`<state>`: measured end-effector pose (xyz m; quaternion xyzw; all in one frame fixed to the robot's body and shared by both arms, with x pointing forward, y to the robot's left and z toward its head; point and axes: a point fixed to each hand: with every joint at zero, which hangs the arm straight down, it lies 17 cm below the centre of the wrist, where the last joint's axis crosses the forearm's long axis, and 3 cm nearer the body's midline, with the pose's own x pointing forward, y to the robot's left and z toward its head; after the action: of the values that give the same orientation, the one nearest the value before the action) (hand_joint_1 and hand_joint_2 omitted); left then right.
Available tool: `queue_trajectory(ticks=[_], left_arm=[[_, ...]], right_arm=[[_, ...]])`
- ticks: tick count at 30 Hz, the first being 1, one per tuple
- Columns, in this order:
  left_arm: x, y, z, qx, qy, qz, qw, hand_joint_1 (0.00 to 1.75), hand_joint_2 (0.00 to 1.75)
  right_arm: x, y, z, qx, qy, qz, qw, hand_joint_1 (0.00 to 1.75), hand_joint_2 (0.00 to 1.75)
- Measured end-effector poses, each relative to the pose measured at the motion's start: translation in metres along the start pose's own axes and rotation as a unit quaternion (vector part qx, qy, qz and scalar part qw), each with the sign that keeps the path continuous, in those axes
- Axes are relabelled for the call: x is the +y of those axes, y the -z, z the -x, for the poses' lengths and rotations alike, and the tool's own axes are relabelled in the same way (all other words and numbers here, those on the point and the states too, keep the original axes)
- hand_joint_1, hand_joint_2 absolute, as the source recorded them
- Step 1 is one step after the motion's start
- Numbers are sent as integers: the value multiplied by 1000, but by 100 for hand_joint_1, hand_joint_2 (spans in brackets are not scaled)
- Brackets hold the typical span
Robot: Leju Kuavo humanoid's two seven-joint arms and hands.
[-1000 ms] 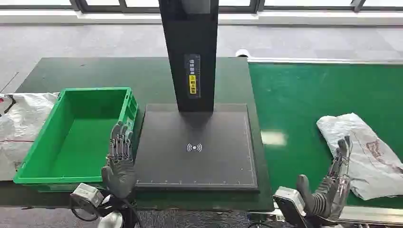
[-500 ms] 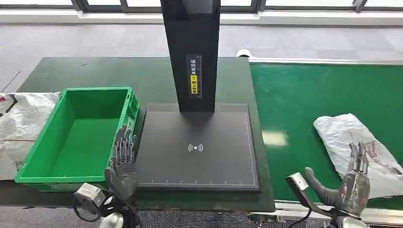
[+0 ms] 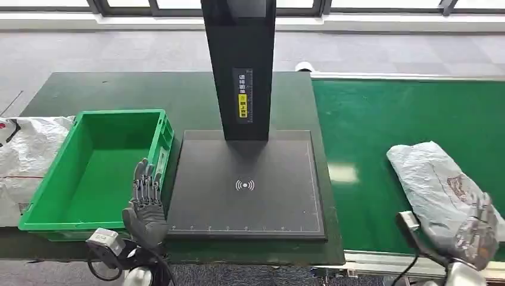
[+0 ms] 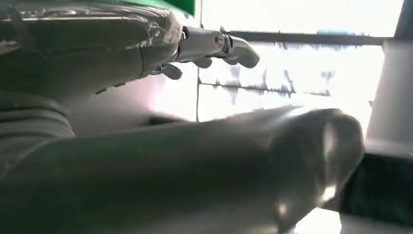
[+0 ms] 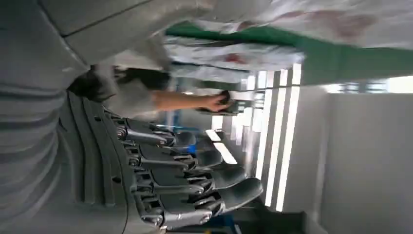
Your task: Moved the parcel from conveyor to table for the left to box.
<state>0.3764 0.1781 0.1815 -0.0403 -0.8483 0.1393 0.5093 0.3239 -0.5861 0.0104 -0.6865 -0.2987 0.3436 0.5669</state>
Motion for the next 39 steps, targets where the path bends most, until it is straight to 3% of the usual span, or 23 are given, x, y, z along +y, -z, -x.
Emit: queue_trajectory(ticks=[3, 8, 29, 33, 36, 39], left_arm=[[10, -1, 7, 8, 28, -23, 999, 0, 0], [14, -3, 15, 13, 41, -35, 998, 0, 0], [11, 0, 30, 29, 40, -33, 998, 0, 0], [20, 1, 33, 32, 67, -56, 996, 0, 0], [23, 1, 34, 32, 75, -64, 995, 0, 0], [21, 1, 34, 33, 71, -64, 995, 0, 0]], right_arm=[[13, 27, 41, 40, -22, -24, 999, 0, 175], [40, 28, 69, 66, -31, -79, 994, 0, 175], [63, 28, 82, 83, -25, -134, 987, 0, 175], [59, 37, 70, 66, 14, -129, 989, 0, 175], [41, 50, 50, 40, 62, -87, 993, 0, 175], [8, 77, 40, 34, 161, -34, 986, 0, 175]])
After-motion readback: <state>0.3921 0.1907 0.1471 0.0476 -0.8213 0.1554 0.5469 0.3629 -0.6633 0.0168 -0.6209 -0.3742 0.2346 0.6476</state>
